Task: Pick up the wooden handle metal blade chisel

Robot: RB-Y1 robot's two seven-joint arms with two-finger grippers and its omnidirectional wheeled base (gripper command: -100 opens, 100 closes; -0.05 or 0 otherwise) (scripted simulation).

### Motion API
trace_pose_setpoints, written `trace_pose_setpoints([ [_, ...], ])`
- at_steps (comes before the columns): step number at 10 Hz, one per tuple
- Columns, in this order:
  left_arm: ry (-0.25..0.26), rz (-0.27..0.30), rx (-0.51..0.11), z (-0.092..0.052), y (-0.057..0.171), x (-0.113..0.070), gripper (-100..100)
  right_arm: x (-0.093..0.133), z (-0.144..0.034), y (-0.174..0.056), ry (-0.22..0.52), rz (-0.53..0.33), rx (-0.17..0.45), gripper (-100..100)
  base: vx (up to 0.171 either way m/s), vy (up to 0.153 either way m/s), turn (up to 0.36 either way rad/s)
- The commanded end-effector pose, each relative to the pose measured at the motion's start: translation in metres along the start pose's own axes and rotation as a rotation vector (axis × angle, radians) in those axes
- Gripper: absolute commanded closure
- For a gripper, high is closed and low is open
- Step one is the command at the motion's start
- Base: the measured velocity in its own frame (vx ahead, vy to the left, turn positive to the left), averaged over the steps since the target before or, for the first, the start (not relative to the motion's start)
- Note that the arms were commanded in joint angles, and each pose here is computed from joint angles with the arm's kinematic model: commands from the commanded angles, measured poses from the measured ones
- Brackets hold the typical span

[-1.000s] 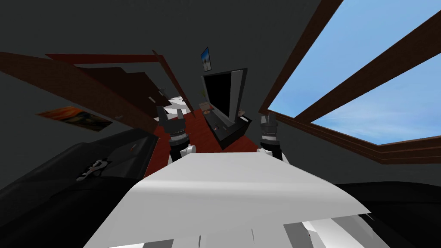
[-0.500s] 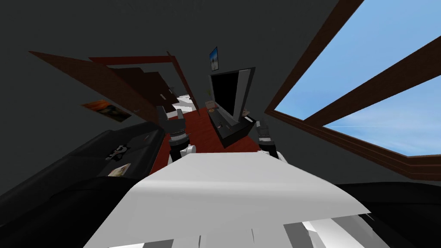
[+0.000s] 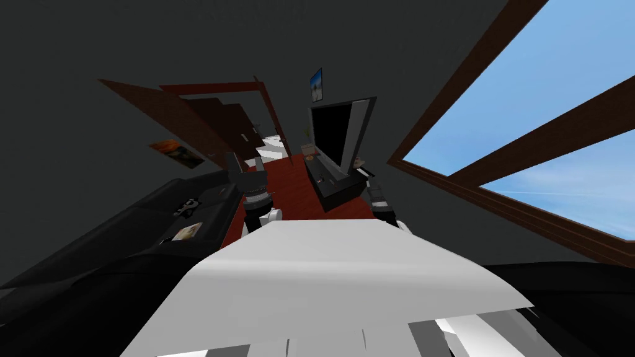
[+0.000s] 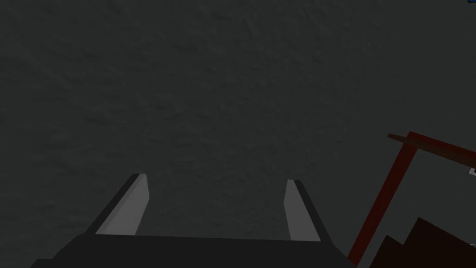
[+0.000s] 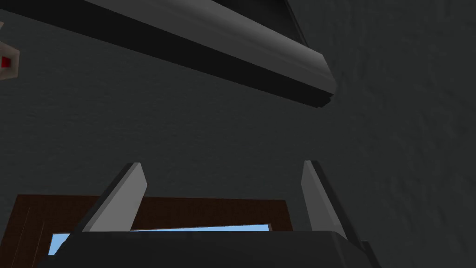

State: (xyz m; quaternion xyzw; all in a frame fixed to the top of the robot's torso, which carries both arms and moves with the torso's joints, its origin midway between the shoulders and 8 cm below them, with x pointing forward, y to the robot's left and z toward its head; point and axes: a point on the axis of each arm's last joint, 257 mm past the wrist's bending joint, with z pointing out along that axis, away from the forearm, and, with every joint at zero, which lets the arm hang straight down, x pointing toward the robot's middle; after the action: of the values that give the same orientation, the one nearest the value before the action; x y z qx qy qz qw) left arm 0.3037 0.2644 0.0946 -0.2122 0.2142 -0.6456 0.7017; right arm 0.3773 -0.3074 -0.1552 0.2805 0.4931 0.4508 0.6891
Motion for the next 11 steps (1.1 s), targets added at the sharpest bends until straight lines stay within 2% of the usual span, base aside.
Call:
trace_pose_setpoints([
  [1, 0.000, 0.000, 0.000, 0.000, 0.000, 0.000, 0, 0.009, -0.006, -0.020, 0.040, -0.027, 0.041, -100, -0.036, 0.022, 0.226],
  [8, 0.000, 0.000, 0.000, 0.000, 0.000, 0.000, 0, 0.033, -0.046, -0.099, 0.161, -0.102, 0.215, -100, -0.024, 0.026, 0.151],
  [9, 0.000, 0.000, 0.000, 0.000, 0.000, 0.000, 0, 0.033, -0.046, -0.100, 0.162, -0.102, 0.216, -100, -0.005, 0.009, 0.005],
  [10, 0.000, 0.000, 0.000, 0.000, 0.000, 0.000, 0, 0.039, -0.057, -0.117, 0.200, -0.129, 0.254, -100, -0.005, 0.029, 0.210],
  [11, 0.000, 0.000, 0.000, 0.000, 0.000, 0.000, 0, 0.039, -0.062, -0.123, 0.204, -0.129, 0.270, -100, -0.002, 0.025, 0.142],
])
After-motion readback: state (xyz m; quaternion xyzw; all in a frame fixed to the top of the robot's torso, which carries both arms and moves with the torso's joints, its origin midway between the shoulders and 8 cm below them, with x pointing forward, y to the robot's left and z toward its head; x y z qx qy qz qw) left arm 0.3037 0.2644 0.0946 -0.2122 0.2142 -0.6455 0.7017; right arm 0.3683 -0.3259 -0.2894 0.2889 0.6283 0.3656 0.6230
